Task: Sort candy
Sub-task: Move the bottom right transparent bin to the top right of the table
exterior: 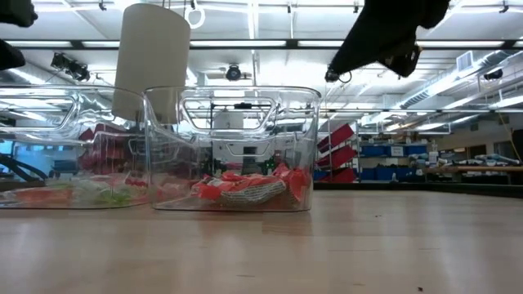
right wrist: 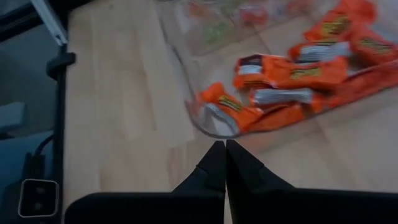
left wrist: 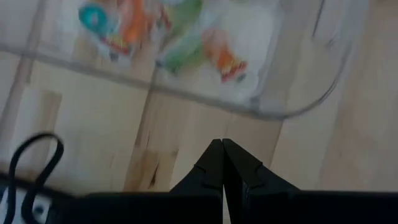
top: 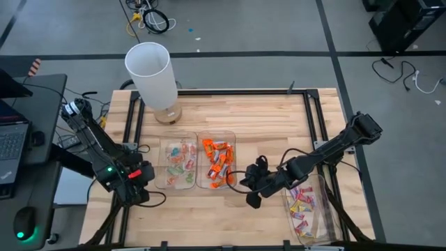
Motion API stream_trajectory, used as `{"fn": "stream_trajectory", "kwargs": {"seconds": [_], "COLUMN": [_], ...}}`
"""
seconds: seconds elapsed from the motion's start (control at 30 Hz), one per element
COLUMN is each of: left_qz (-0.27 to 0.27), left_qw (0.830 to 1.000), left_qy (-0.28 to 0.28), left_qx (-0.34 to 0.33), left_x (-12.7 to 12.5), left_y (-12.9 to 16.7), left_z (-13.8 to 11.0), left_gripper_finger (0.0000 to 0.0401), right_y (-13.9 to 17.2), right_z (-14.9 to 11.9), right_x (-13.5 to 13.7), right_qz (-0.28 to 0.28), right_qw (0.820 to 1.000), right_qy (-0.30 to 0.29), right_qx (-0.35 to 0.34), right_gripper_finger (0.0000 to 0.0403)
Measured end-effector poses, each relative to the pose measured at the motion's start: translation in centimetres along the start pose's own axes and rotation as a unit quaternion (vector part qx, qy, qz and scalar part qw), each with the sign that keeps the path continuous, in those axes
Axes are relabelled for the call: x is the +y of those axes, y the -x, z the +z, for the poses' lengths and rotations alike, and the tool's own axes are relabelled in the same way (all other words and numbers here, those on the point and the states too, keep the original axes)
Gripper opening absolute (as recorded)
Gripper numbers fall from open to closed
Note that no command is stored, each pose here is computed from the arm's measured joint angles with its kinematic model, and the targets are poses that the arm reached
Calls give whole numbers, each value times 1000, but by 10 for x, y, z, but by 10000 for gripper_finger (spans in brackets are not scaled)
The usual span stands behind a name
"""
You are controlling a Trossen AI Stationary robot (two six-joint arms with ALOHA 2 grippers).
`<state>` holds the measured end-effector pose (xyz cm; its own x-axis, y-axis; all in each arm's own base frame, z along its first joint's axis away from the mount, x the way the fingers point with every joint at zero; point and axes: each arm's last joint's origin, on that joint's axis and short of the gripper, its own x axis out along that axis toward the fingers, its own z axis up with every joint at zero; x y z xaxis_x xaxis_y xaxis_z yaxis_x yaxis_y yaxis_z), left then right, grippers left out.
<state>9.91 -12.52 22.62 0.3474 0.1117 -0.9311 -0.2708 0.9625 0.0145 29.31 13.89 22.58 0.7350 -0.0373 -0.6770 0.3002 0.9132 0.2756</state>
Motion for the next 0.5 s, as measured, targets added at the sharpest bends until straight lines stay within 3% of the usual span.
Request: {"fn": "stream_trajectory", "kwargs": {"seconds": [0.27,0.5], "left_qz": [14,3], "left_qw": [999,999], "left_qy": [10,-15], "left_qx": [48,33], "left_x": [5,2], "left_y": [1,14], "left_z": [-4,3], "left_gripper_finger": [0,0], "right_y": [38,81], "right_z": [26,35], "right_x": [3,10], "right_qz": [-80,-118], "right_qw": [995,980], "right_qy": [-1,-21], "right_qx": [59,156], "right_gripper_finger": [0,0]}}
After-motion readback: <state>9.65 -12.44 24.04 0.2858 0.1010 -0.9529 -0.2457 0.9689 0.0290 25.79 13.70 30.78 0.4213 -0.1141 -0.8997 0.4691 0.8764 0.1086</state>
